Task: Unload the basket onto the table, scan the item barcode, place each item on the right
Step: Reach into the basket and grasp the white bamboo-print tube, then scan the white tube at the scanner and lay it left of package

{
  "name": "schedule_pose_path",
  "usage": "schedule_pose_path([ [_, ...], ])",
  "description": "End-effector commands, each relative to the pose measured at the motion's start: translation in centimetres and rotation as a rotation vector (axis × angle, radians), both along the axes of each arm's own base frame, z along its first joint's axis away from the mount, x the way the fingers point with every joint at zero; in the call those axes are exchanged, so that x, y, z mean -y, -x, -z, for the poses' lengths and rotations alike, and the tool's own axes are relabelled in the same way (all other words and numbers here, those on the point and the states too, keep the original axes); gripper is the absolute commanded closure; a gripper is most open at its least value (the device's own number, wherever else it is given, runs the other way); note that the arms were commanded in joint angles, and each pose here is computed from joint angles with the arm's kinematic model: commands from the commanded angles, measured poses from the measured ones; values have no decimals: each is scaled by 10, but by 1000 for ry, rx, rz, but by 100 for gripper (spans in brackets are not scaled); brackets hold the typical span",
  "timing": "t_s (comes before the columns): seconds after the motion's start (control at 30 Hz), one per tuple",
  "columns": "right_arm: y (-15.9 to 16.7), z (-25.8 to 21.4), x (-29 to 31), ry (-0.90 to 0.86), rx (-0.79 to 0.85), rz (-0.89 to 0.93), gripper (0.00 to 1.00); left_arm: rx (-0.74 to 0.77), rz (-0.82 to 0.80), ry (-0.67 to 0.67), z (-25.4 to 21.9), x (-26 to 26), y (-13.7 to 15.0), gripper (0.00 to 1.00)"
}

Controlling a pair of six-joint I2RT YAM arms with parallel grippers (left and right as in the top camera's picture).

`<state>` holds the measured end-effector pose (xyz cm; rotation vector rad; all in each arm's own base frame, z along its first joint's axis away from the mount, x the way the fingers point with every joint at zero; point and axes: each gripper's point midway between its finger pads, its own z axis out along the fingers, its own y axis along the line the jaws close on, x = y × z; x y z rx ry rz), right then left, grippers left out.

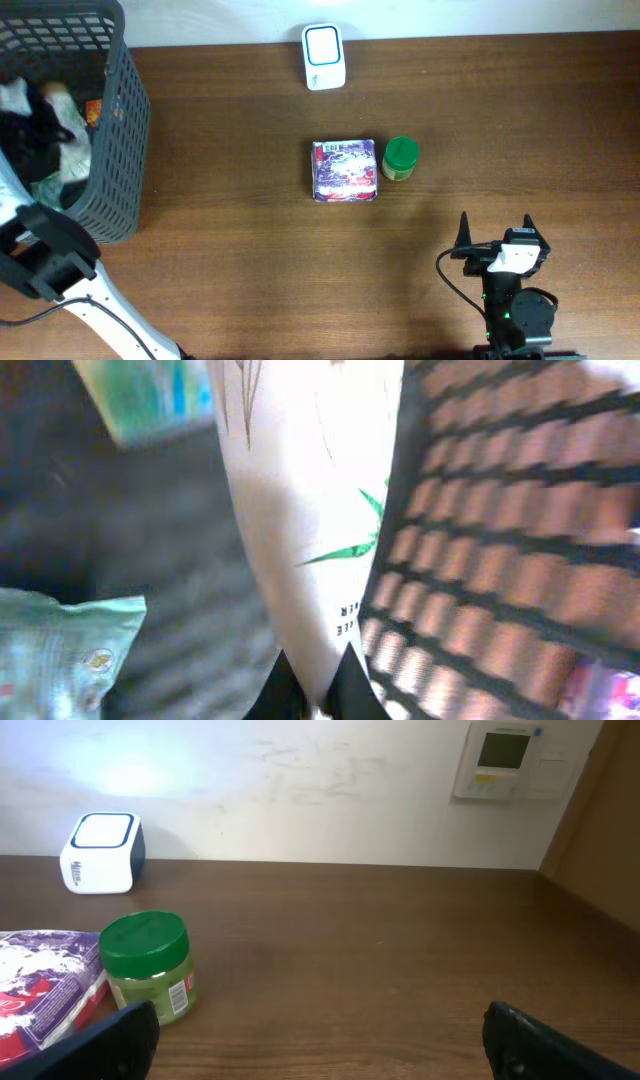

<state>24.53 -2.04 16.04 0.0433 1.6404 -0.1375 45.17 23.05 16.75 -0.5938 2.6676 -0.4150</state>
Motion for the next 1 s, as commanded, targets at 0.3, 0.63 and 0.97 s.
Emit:
schedule_pose_path([
  [0.3,0,4,2,-1,-7,6,2,657,121,67,-247,80,11,100],
  [0.63,0,4,2,-1,-7,6,2,530,280,123,-227,179,0,100],
  [0.97,0,4,2,-1,-8,6,1,159,447,-101,-132,333,-10,100],
])
